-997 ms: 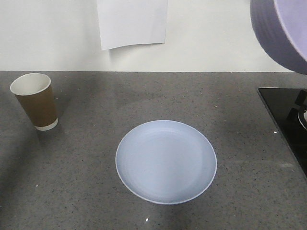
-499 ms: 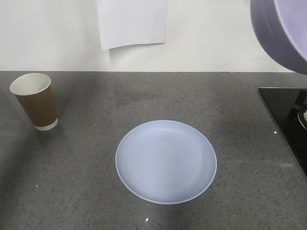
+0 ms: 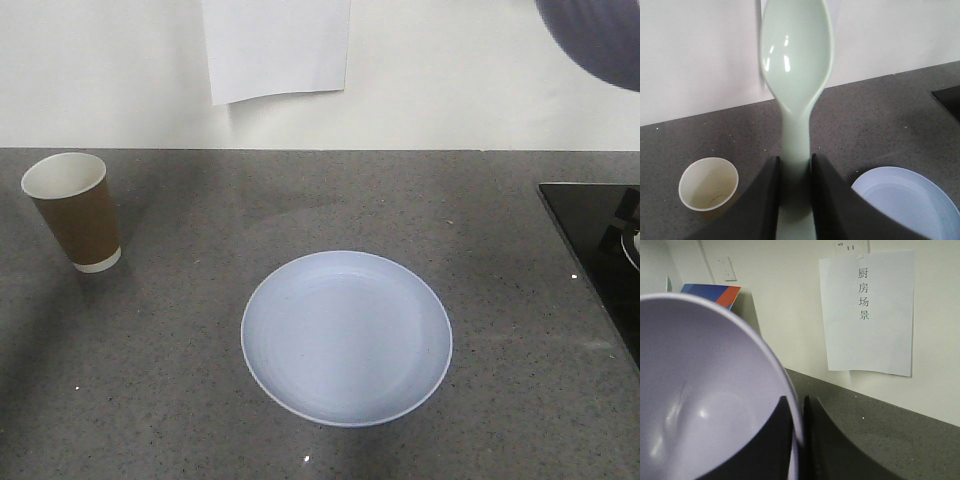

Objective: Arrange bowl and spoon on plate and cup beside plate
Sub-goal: 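Lower the lavender bowl onto the plate with the right gripper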

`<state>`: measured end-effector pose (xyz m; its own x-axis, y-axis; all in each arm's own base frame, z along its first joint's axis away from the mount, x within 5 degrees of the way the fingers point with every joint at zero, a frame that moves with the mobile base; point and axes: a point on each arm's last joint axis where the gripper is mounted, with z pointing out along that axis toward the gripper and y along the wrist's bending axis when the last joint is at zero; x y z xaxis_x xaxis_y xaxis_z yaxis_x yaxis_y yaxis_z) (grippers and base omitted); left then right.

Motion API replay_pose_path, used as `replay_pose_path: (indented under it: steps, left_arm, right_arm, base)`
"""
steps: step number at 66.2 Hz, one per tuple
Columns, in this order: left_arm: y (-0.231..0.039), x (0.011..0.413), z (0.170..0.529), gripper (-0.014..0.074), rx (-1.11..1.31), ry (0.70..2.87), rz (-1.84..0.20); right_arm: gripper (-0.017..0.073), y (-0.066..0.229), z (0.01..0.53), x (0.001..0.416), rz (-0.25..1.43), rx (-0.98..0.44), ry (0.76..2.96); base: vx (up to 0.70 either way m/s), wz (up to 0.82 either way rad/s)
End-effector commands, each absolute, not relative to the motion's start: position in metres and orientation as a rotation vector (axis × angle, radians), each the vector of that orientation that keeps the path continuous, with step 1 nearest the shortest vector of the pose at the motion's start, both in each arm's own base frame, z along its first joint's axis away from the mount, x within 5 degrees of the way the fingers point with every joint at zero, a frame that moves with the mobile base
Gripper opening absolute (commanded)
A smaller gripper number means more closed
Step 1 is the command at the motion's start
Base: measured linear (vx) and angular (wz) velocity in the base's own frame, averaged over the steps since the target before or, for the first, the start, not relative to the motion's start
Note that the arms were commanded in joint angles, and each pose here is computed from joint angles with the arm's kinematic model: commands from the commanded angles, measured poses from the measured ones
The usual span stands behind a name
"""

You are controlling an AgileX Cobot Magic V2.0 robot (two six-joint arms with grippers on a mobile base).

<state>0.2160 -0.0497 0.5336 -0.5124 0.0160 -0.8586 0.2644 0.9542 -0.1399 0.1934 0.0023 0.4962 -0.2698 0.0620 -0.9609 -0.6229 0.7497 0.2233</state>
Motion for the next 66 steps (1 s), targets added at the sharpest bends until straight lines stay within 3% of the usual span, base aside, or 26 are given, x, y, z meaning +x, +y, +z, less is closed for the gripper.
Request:
replay_pose_path:
  steps: [1,10,31,50,66]
  left_arm:
    - [-0.05,0.207,0.55,-0.0006,0.186,1.976,-0.339]
    - [-0.05,0.207,0.55,-0.0006,0.184,1.976,-0.34]
    - [-0.05,0.207,0.55,-0.0006,0.185,1.978,-0.34]
    - [-0.05,0.207,0.55,-0.0006,0.185,1.978,-0.34]
    - [-0.05,0.206,0.55,-0.0006,0.186,1.984,-0.34]
  right_arm:
    - [-0.0005,0.001,0.498,0.211,0.781,-0.438,1.686]
    - [-0.0005,0.022,0.475,0.249,0.856,-0.568,1.746]
    - [-0.0005,0.101,0.388,0.314,0.709,-0.989,2.141]
    - [-0.0003,0.148,0.314,0.345,0.609,-1.158,2.334]
    - [0.0003,0.158,0.281,0.363,0.4,-1.164,2.407]
  base:
    - [0.0,0.0]
    - [0.0,0.0]
    - [0.0,0.0]
    - [0.0,0.0]
    - [0.0,0.0]
